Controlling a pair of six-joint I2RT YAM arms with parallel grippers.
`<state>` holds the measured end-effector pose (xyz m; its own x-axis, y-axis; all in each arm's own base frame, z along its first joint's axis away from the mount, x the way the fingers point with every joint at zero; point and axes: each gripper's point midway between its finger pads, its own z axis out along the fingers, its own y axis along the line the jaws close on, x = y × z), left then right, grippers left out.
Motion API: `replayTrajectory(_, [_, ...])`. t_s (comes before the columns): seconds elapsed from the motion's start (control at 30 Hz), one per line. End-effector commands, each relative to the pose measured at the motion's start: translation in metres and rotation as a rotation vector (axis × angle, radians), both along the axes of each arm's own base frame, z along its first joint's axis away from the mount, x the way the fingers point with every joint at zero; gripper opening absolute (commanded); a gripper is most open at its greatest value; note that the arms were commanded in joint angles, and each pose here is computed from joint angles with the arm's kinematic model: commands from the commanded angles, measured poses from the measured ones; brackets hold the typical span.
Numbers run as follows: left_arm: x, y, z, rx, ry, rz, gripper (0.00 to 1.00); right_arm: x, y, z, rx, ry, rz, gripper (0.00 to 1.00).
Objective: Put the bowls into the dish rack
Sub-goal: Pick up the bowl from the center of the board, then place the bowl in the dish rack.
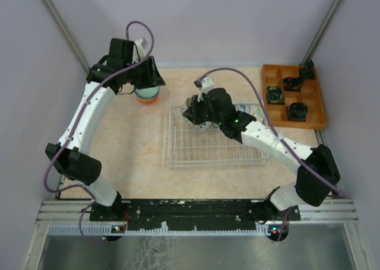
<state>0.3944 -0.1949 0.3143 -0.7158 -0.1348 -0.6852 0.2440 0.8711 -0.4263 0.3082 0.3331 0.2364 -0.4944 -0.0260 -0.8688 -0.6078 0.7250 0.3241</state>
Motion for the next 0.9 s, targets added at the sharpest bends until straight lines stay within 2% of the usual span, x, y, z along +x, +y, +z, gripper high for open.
replayTrajectory(0.0, [-0.007,0.003,0.007,-0.017,-0.027,0.009,0.51,-0.012,0.024,0.056,0.366,0.016,0.089,0.0])
replayTrajectory(0.33, [-0.016,0.008,-0.008,0.006,-0.002,0.011,0.49,-0.009,0.037,0.059,0.568,0.078,0.113,0.0])
replayTrajectory(0.87, [-0.021,0.007,-0.036,0.024,0.043,-0.021,0.47,0.011,0.009,0.028,0.803,0.147,-0.092,0.0])
